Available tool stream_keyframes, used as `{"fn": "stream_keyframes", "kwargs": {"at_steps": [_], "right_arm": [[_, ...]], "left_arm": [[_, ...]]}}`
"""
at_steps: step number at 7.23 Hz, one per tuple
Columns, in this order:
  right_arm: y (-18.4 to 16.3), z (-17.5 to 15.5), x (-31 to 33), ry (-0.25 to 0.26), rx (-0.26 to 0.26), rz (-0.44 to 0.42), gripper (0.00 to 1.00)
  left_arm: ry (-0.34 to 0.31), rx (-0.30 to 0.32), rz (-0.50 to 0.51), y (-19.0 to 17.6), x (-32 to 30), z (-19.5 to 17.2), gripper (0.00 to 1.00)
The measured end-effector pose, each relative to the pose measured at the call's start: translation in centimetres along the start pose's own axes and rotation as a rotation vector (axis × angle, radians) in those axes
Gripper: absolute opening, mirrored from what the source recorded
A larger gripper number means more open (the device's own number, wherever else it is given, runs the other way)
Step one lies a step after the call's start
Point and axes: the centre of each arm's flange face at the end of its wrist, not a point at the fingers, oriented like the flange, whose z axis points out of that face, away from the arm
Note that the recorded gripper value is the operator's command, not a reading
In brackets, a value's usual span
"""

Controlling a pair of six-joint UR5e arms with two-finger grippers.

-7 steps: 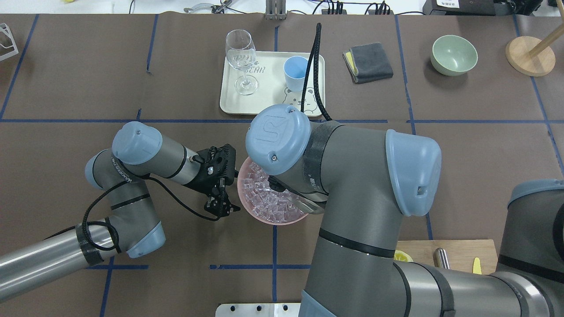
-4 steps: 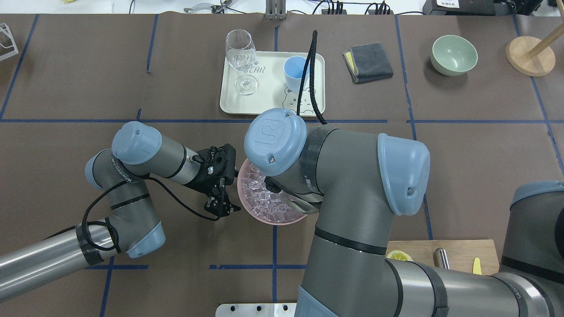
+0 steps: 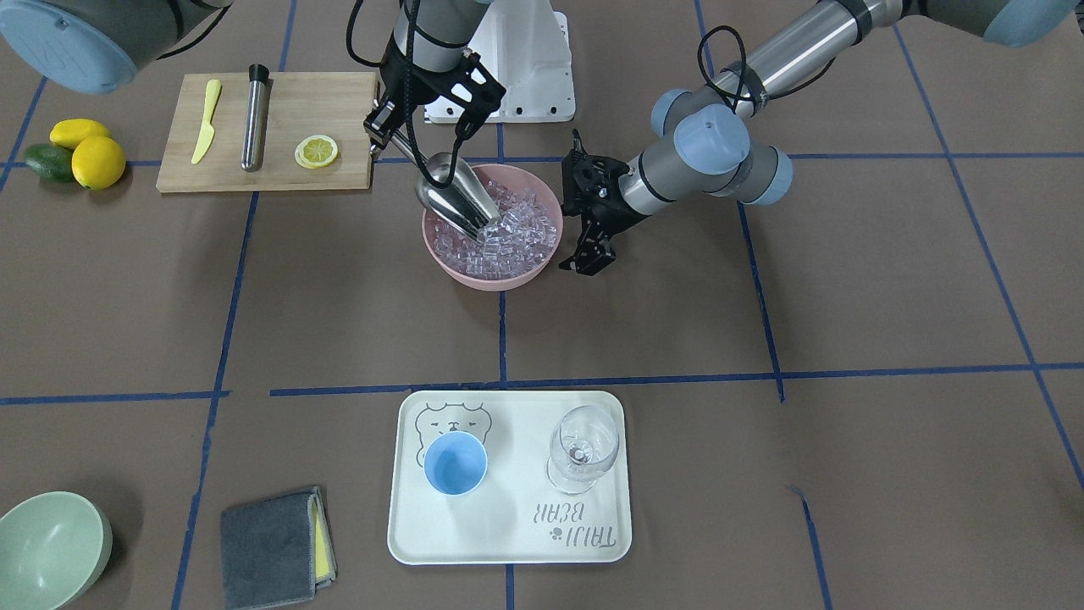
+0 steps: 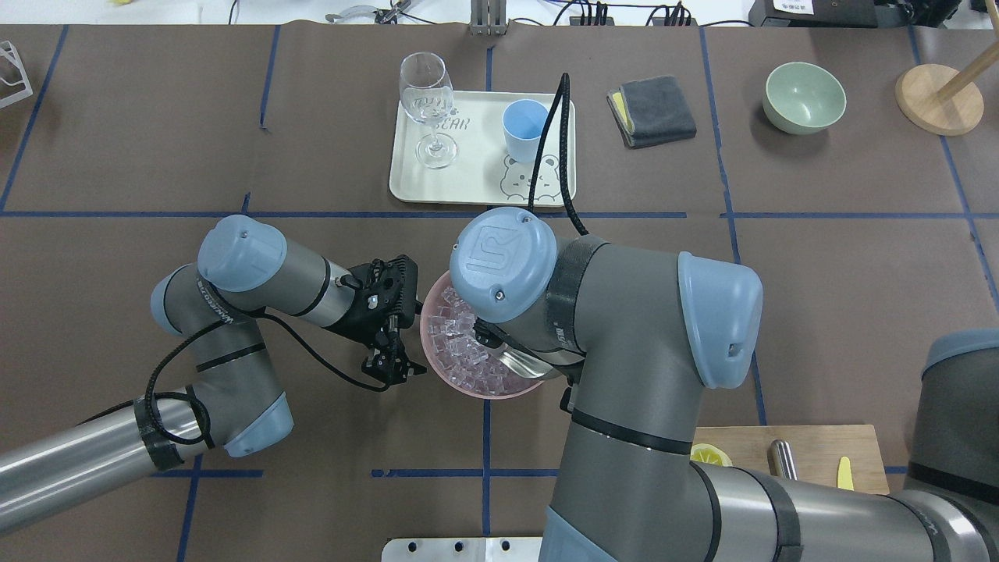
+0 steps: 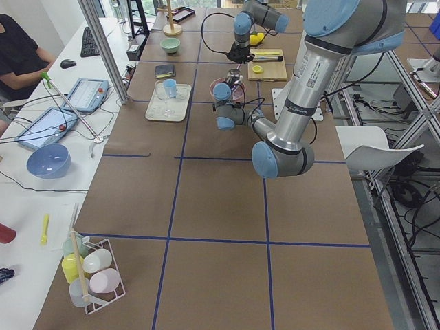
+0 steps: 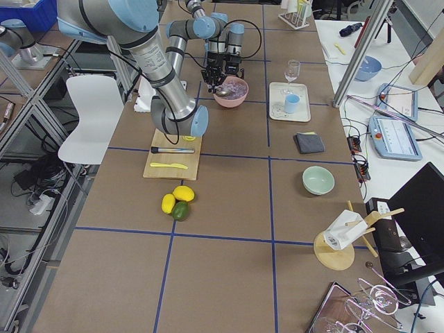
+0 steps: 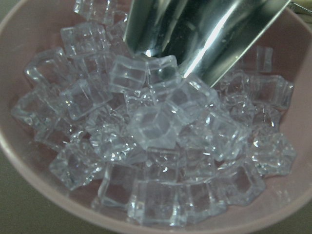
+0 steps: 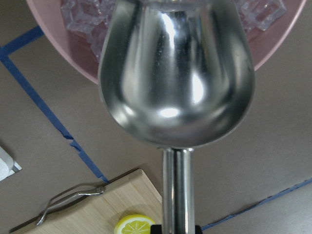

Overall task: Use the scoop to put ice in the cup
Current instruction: 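Dig the scoop into the ice with right gripper while left steadies the bowl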

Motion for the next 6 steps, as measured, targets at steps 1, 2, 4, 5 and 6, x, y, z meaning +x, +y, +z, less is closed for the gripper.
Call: {"fn": "stream_keyframes", "kwargs": {"at_steps": [1,2,4,5,6], "right_arm": [[0.0,0.8,0.0,-0.004,0.008,-0.005,0.0],[0.0,1.6,-0.1,-0.01,0.018,-0.009,0.0],[0.0,2.8,0.0,-0.024,0.029,-0.012,0.0],[0.0,3.2,0.1,-0.029,0.031,-0.012,0.0],[-0.3,3.5,0.1,-0.039,0.037,-0.012,0.0]], "left_arm": [[0.0,0.001,-0.009,0.0,0.0,0.0,1.0],[0.0,0.003,-0.025,-0.2,0.0,0.0,1.0],[0.0,0.005,-0.038,-0.4,0.0,0.0,1.0],[0.0,0.007,-0.039,-0.5,0.0,0.0,1.0],[0.0,0.007,-0.039,-0.5,0.0,-0.1,1.0]]}}
